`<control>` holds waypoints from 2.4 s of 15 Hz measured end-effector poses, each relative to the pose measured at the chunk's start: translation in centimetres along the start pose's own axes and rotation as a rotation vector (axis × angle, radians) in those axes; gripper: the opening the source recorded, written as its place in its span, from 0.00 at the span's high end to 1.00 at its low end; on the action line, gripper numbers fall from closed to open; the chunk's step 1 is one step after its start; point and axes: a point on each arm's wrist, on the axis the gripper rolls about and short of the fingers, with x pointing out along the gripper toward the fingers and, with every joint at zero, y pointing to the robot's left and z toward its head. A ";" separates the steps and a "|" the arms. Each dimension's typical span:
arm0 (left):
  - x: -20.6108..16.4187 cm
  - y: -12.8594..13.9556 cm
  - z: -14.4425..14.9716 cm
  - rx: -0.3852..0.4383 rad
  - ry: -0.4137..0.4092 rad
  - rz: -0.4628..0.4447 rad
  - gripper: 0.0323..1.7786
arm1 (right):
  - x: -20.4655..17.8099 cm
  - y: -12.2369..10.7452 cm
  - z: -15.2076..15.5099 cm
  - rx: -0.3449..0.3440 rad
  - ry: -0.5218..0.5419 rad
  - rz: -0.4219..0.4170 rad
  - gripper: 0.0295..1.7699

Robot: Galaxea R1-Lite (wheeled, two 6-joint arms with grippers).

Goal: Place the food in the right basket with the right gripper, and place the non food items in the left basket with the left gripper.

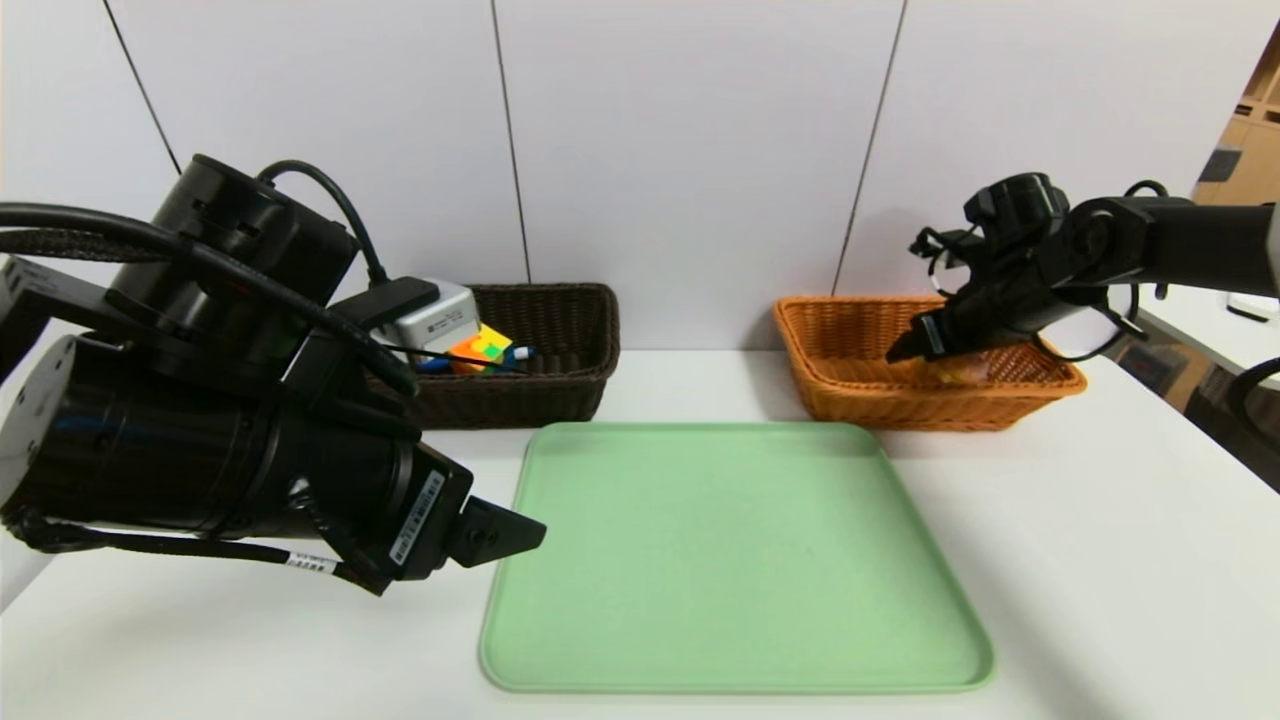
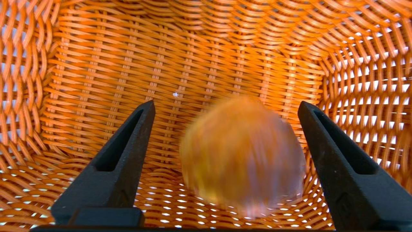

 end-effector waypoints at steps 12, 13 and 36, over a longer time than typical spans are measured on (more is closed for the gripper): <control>-6.5 2.2 1.9 -0.012 -0.229 0.139 0.05 | -17.0 0.0 -0.4 0.082 -0.111 0.084 0.05; -7.2 2.3 1.7 -0.015 -0.238 0.149 0.05 | -18.4 0.2 -1.2 0.085 -0.108 0.090 0.05; -12.7 2.2 -17.1 -0.116 -0.329 0.541 0.05 | -35.7 4.8 -27.0 0.104 -0.330 0.030 0.04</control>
